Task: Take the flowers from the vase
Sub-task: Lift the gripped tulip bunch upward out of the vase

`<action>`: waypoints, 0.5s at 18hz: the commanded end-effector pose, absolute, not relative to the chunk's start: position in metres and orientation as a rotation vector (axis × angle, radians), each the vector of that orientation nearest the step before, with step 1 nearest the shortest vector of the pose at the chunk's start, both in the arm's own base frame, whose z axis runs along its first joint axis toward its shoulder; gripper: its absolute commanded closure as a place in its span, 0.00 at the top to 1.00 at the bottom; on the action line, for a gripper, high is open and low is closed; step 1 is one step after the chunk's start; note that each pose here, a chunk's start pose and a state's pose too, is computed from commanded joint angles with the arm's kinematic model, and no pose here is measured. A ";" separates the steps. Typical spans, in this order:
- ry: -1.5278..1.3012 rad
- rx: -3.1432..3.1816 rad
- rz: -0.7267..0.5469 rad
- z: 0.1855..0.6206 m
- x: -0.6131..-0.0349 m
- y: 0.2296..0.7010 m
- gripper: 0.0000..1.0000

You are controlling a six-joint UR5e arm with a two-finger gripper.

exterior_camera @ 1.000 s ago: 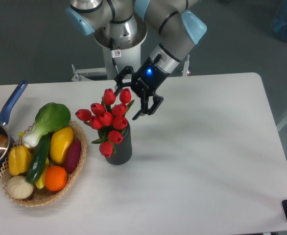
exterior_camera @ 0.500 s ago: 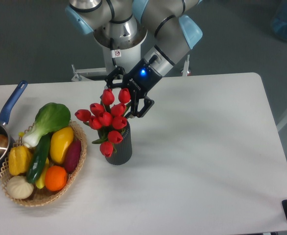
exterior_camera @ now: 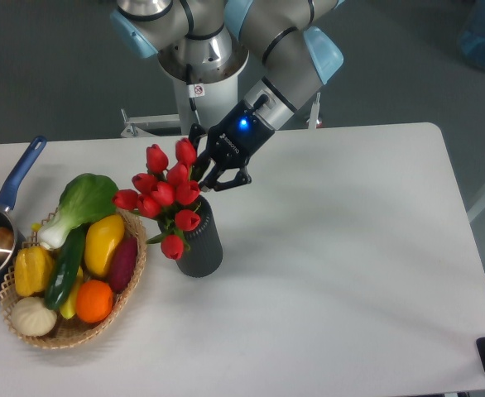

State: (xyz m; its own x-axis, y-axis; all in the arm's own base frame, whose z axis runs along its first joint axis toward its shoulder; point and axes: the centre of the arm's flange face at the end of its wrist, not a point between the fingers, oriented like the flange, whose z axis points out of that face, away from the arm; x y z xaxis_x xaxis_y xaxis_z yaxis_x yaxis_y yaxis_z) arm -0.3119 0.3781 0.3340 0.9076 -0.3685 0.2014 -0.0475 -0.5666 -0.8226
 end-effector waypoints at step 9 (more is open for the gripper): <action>0.284 -2.144 -0.427 0.335 -0.318 0.374 0.00</action>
